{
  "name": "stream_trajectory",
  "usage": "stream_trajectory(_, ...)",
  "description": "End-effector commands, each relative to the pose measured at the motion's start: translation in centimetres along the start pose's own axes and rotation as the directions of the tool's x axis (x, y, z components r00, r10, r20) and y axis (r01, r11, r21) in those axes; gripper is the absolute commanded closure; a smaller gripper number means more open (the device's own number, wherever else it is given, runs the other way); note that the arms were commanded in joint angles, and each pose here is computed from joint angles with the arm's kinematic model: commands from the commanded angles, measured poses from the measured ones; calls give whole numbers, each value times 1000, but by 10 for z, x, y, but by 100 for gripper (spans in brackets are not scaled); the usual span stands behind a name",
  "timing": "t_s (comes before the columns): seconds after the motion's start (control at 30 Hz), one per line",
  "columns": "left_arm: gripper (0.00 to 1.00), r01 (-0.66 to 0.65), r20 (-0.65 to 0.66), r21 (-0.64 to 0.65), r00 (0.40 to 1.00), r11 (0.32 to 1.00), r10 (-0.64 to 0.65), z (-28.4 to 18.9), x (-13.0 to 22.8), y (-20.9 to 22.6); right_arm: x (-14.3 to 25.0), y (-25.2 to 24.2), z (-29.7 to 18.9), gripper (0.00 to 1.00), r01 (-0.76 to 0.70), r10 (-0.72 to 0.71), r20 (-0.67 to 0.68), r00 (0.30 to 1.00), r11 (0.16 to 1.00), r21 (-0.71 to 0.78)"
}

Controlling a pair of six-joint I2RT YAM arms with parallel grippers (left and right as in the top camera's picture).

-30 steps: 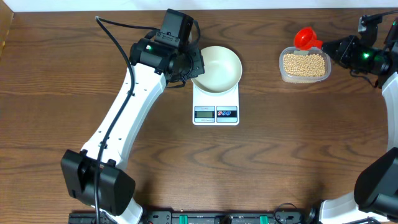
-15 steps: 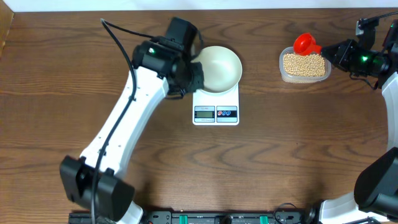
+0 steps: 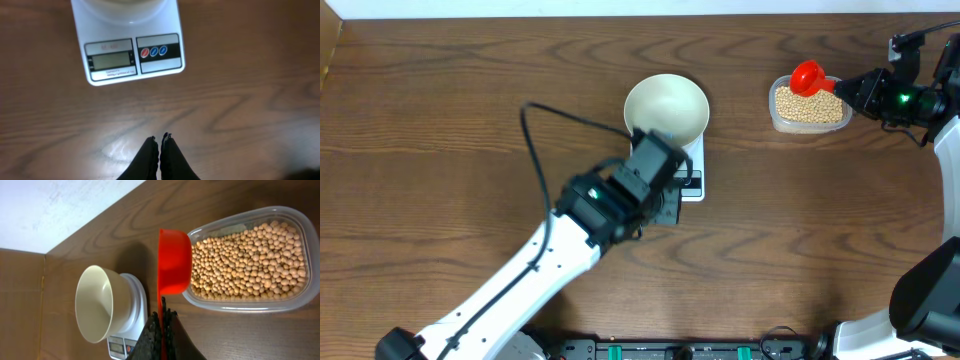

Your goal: Scoop item into bowl and weigh 50g on scale

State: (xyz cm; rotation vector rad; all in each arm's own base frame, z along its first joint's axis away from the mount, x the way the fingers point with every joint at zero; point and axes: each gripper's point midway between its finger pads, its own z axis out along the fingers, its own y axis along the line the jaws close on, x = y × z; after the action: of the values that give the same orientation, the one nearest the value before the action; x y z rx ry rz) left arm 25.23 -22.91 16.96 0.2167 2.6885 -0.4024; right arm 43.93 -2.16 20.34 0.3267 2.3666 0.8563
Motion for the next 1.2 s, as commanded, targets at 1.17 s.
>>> stream_trajectory(1.17, 93, -67, 164, -50, 984, 997, 74, 139, -22, 34, 5, -3, -5, 99, 82, -82, -21, 996, 996, 19)
